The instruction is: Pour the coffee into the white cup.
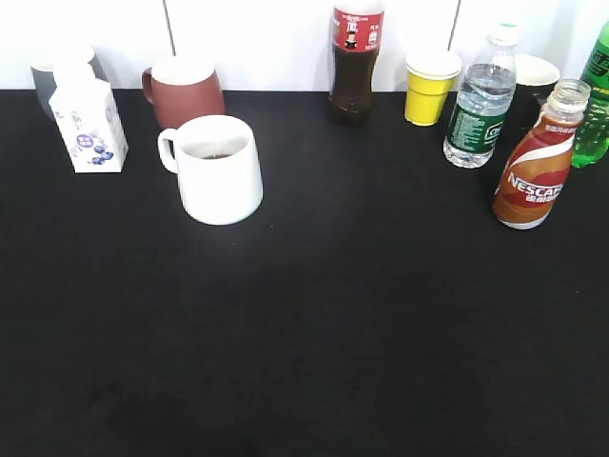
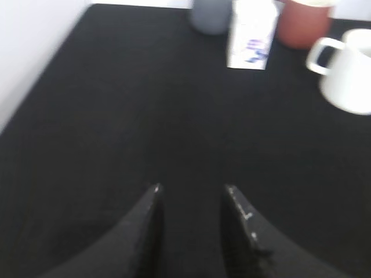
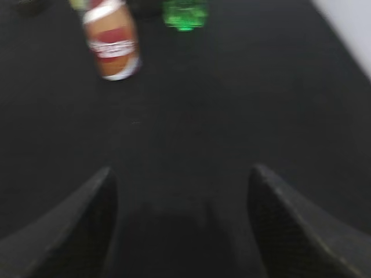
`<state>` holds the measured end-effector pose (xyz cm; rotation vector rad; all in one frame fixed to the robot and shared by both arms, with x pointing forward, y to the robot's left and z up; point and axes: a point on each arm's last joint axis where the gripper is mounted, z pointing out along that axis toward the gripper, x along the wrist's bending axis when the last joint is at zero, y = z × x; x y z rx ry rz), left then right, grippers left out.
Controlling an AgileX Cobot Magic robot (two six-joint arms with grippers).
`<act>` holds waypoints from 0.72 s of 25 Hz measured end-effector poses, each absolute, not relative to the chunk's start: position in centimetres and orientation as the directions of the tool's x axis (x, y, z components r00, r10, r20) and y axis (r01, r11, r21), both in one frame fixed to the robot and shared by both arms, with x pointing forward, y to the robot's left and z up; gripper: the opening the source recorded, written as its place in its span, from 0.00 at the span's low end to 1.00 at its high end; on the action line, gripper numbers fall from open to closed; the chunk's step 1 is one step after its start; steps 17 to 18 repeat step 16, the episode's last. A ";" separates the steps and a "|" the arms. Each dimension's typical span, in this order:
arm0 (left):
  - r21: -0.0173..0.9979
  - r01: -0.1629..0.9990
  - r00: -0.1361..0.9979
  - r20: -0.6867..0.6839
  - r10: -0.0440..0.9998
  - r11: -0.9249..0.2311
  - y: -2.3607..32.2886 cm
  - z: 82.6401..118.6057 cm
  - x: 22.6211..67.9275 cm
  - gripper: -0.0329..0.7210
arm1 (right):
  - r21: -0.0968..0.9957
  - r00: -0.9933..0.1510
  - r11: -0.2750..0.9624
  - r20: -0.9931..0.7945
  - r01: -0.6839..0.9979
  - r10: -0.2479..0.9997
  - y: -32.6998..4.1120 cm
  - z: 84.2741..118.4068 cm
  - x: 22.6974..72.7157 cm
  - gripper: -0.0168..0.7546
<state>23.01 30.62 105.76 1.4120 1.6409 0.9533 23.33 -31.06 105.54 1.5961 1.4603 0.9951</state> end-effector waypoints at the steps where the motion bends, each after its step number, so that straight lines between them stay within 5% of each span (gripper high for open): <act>1: 0.897 0.426 -0.110 -0.074 0.991 0.114 30.6 105.8 23.0 0.38 | 0.904 0.072 -0.085 0.060 0.419 0.996 -31.0 105.5 23.3 0.71; 18: 0.897 0.426 -0.111 -0.073 0.991 0.114 30.6 105.8 23.0 0.36 | 0.904 0.075 -0.087 0.060 0.418 0.995 -31.0 105.6 23.3 0.71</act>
